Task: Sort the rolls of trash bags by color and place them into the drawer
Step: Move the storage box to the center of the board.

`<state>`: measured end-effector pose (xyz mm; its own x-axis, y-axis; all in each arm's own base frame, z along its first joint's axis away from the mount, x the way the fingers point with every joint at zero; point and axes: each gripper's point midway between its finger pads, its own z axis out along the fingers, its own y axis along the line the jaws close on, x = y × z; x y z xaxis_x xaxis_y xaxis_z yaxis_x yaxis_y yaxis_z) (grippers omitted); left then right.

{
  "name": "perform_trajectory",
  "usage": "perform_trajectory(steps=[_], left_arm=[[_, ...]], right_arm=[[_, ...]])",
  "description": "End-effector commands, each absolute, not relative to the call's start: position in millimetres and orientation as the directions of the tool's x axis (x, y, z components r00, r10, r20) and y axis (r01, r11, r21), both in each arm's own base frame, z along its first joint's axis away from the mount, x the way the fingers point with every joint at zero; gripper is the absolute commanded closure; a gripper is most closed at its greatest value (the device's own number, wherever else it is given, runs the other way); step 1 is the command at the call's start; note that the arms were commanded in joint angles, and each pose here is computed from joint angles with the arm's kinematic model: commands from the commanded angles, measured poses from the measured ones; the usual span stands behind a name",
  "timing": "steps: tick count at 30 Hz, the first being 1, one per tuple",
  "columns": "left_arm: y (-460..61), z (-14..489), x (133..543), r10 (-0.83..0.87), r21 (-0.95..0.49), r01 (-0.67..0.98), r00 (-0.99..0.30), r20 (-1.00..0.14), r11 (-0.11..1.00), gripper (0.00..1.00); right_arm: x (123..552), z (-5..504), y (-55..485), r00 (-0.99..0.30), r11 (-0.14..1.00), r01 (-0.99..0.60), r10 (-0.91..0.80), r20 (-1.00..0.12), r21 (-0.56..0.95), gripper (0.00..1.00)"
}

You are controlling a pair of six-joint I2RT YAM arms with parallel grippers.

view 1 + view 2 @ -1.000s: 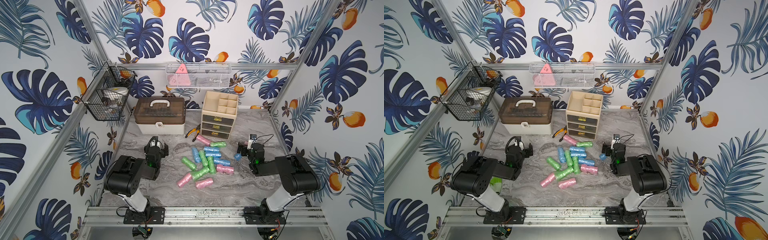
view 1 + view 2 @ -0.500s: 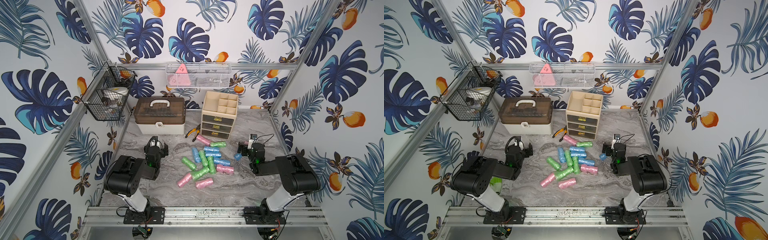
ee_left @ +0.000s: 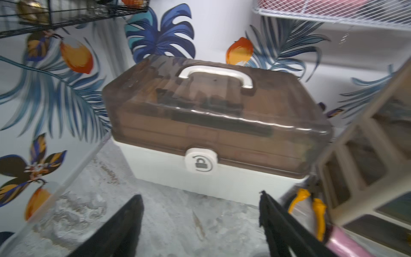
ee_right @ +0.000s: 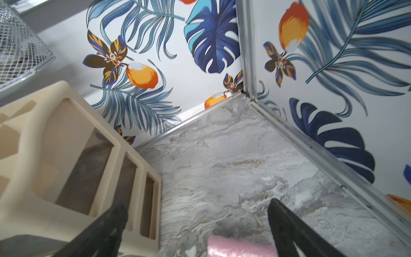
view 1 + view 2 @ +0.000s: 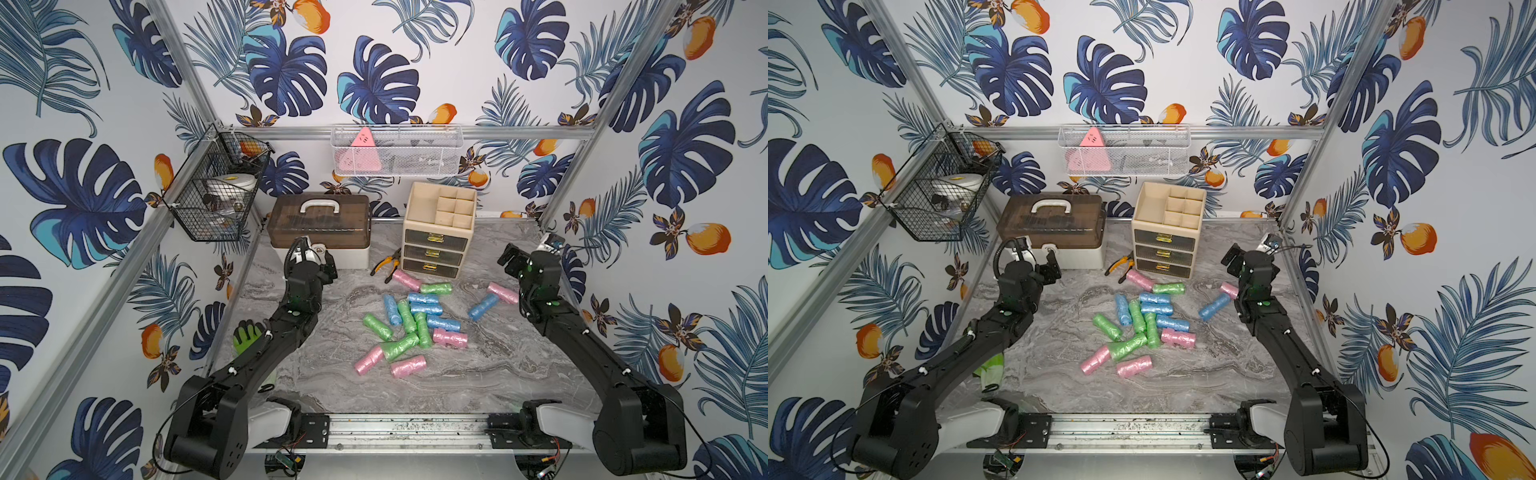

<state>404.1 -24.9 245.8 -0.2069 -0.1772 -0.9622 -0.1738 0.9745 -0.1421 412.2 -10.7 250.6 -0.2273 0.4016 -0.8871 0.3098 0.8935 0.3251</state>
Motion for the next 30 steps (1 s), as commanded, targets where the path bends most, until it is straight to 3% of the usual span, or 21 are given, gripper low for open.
perform_trajectory(steps=[1, 3, 8, 13, 21, 30], left_arm=[[-73, 234, 402, -0.278, -0.306, 0.000, -0.420, -0.864, 0.952, 0.24], [-93, 250, 412, -0.297, -0.369, 0.070, -0.466, -0.833, 0.927, 0.32], [-141, 283, 435, -0.288, -0.445, 0.184, -0.540, -0.791, 0.877, 0.35], [-182, 301, 461, -0.240, -0.437, 0.259, -0.551, -0.799, 0.861, 0.35], [-223, 298, 501, -0.165, -0.370, 0.280, -0.555, -0.815, 0.886, 0.34], [-240, 295, 532, -0.174, -0.372, 0.291, -0.531, -0.829, 0.881, 0.33]], right_arm=[[405, 230, 24, -0.488, 0.890, 0.256, 0.455, -0.745, 0.376, 0.02], [418, 255, 38, -0.500, 0.887, 0.190, 0.456, -0.736, 0.420, 0.06], [449, 299, 59, -0.518, 0.855, 0.123, 0.488, -0.703, 0.503, 0.24], [487, 312, 76, -0.543, 0.809, 0.104, 0.533, -0.649, 0.578, 0.37], [531, 299, 86, -0.603, 0.808, 0.117, 0.520, -0.605, 0.578, 0.43], [542, 284, 96, -0.643, 0.805, 0.091, 0.497, -0.582, 0.586, 0.51]])
